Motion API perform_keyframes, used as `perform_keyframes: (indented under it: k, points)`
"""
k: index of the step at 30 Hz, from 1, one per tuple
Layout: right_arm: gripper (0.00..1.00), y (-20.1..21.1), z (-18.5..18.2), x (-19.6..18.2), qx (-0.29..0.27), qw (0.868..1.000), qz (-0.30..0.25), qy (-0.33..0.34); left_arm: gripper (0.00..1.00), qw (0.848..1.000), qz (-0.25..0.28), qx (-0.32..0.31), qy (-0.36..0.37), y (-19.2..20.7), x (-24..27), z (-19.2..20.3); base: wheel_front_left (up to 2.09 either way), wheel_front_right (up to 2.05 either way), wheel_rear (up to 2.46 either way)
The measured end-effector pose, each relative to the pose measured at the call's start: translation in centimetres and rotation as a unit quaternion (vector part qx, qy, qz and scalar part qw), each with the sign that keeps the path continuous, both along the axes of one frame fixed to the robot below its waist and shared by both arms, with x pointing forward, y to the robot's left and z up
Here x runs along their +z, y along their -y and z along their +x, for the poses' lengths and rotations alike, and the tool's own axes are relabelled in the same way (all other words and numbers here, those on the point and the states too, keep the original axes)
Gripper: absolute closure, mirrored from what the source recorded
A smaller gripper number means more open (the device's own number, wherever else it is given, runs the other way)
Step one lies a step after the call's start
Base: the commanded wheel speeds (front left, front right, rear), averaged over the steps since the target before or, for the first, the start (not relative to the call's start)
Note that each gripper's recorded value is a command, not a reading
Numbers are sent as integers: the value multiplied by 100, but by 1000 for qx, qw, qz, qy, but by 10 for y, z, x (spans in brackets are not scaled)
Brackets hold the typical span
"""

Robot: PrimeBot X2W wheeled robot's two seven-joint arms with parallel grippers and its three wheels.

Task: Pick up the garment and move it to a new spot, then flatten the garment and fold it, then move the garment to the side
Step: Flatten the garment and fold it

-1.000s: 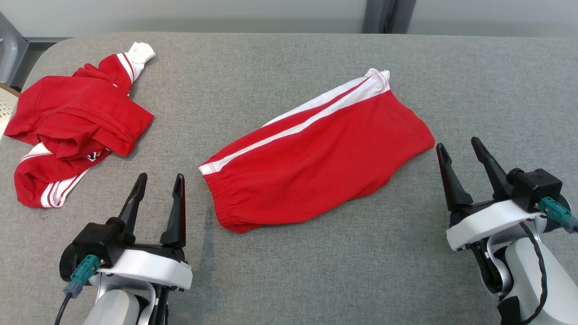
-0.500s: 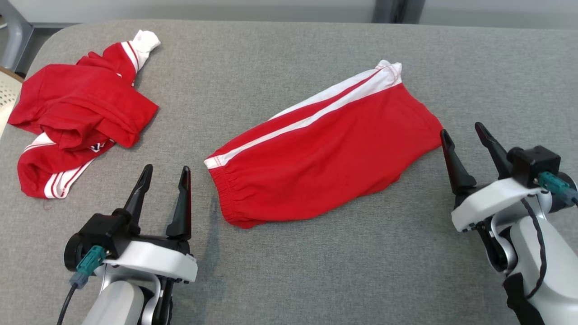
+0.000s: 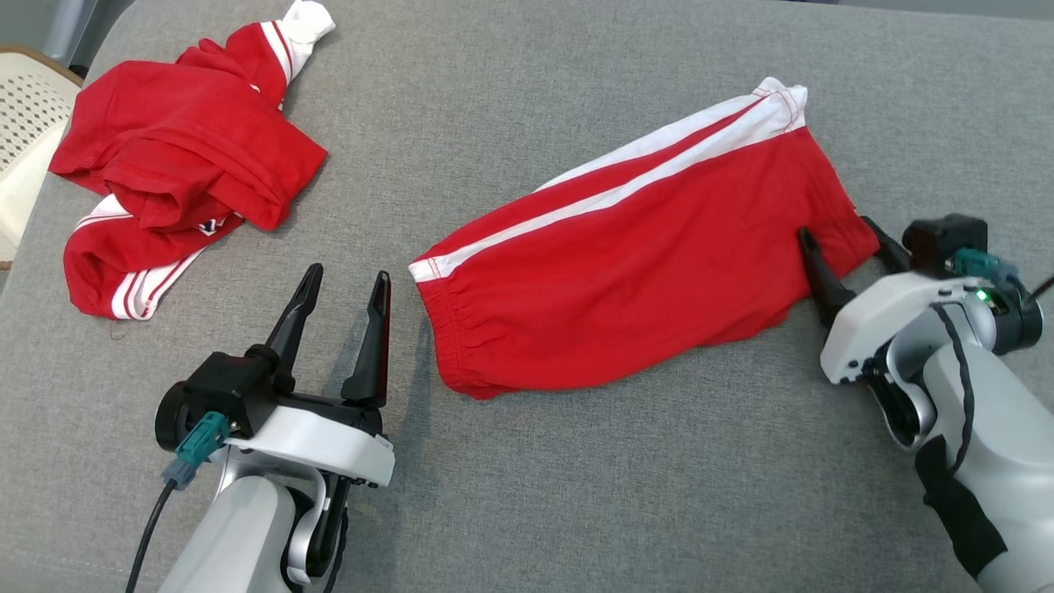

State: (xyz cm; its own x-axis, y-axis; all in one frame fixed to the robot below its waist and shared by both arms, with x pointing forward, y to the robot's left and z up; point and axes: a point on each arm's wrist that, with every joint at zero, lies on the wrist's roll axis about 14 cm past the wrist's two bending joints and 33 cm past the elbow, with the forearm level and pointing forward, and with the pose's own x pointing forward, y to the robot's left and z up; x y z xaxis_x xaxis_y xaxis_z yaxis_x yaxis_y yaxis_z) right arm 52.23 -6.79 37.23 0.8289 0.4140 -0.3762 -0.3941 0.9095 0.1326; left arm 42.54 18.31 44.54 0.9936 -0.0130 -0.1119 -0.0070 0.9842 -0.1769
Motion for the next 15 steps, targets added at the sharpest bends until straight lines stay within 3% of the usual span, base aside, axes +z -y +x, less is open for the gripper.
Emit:
perform_keyframes:
  k: [3,4,5,6,7,15]
  points:
    - [0,-6,1,-7,4,1000,2,-29,0,1000,0,1,-2,-1,-2,0,0,0,0]
    - [17,-8,0,-9,4,999,4,-39,0,1000,0,0,-3,-1,-3,0,0,0,0]
    - [58,-9,-1,-11,3,999,7,-51,0,1000,1,0,-3,-1,-3,0,0,0,0]
    - [88,-10,-1,-11,4,998,9,-58,0,1000,2,0,-2,-1,-2,0,0,0,0]
    - [100,-12,-1,-11,3,998,15,-64,0,1000,3,-1,-2,-1,-2,0,0,0,0]
    - [100,-11,-8,0,-10,997,57,-49,0,1000,3,-2,7,1,3,1,0,0,0]
